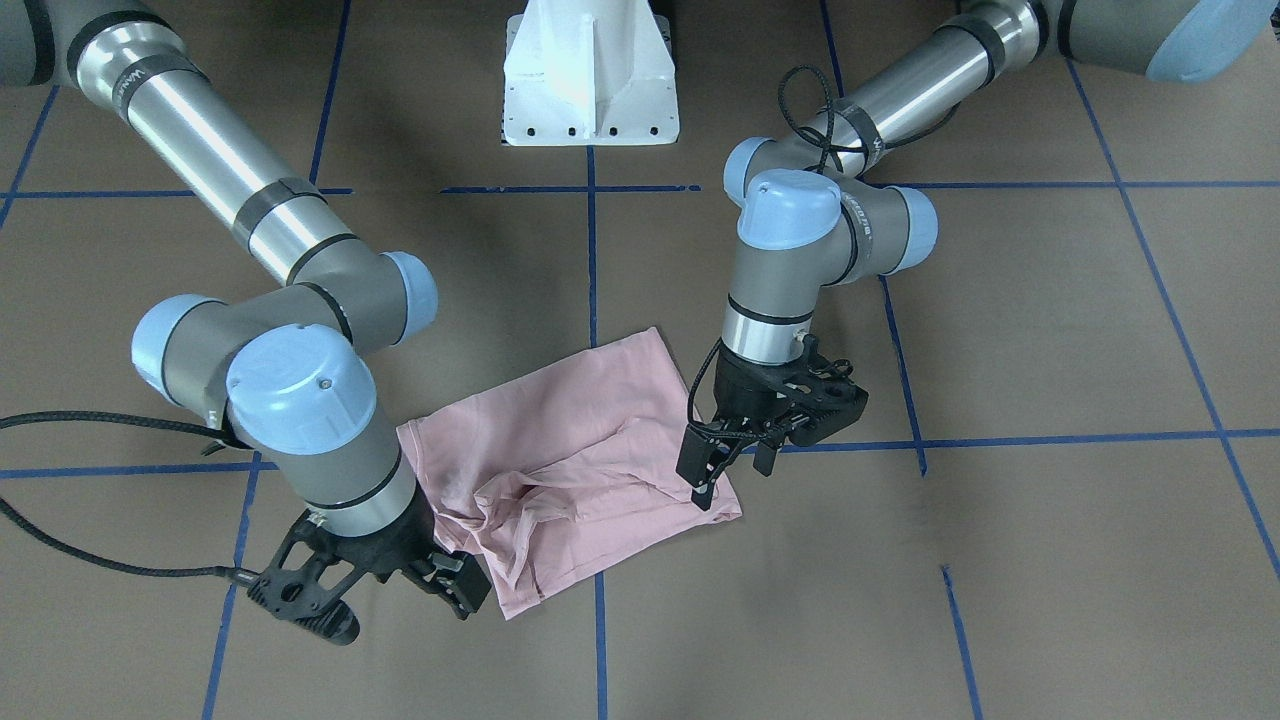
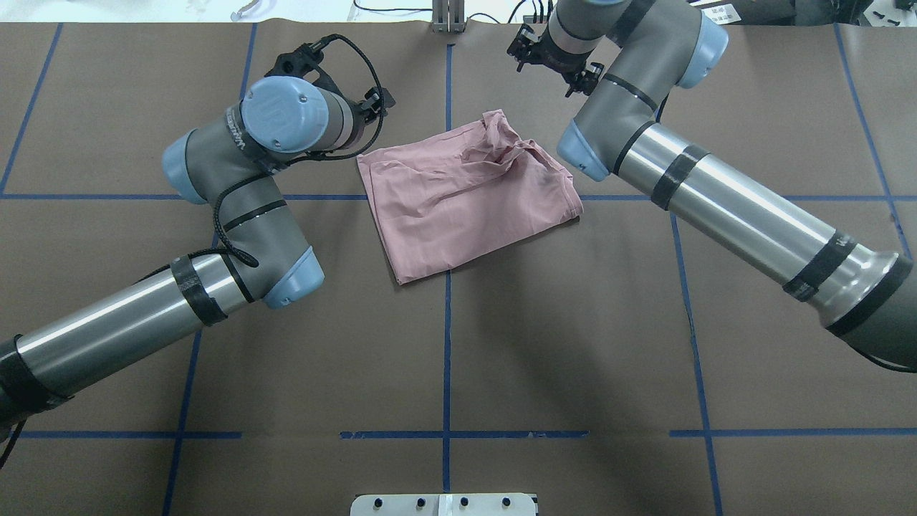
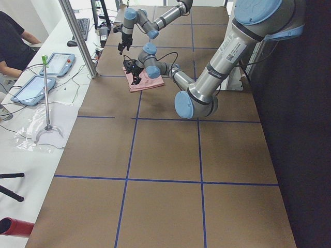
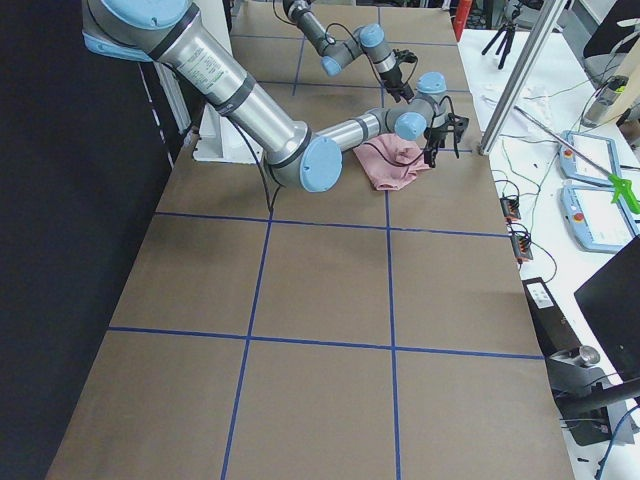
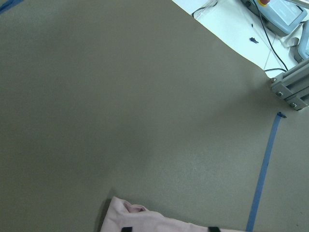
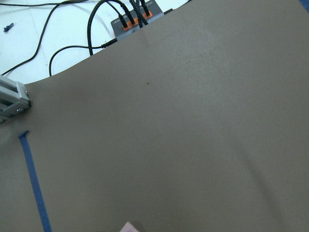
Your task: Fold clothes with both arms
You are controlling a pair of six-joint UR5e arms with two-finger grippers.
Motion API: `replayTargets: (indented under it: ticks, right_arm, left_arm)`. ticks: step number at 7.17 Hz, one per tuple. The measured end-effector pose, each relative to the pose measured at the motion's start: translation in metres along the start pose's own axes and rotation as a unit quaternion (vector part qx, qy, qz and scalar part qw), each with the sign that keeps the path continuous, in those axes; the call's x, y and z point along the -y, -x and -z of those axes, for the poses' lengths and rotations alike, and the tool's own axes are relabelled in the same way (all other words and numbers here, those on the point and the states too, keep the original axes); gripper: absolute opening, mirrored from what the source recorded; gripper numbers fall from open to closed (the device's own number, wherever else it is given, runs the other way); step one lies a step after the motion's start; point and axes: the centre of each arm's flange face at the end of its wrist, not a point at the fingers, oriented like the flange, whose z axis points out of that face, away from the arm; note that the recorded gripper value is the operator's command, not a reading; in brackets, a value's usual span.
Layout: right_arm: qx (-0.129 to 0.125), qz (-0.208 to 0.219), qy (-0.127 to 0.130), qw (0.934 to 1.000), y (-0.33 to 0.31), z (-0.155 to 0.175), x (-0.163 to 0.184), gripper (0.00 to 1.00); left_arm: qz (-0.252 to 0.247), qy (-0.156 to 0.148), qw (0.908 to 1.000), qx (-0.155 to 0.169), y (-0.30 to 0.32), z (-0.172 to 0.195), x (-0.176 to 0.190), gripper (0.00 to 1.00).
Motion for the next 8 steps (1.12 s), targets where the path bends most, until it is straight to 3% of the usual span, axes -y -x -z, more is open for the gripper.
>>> replayTargets:
  ticks: [2, 4, 6, 8]
  right_arm:
    - [-0.015, 0.041, 0.018, 0.9989, -0.063, 0.034, 0.070, 1.00]
    - [-0.049, 0.125, 0.037, 0.9903, -0.181, 0.077, 0.118, 1.00]
    - [-0.074, 0.210, 0.067, 0.9727, -0.319, 0.118, 0.146, 1.00]
    - [-0.051, 0.258, 0.103, 0.9593, -0.460, 0.153, 0.165, 1.00]
  left_arm:
    - [-0.058, 0.040, 0.9975, -0.005, 0.032, 0.036, 0.063, 1.00]
    - [-0.143, 0.063, 0.9877, 0.000, 0.092, 0.104, 0.123, 1.00]
    - [-0.248, 0.074, 0.9647, 0.050, 0.146, 0.172, 0.167, 1.00]
    - [-0.343, 0.100, 0.9299, 0.086, 0.212, 0.226, 0.222, 1.00]
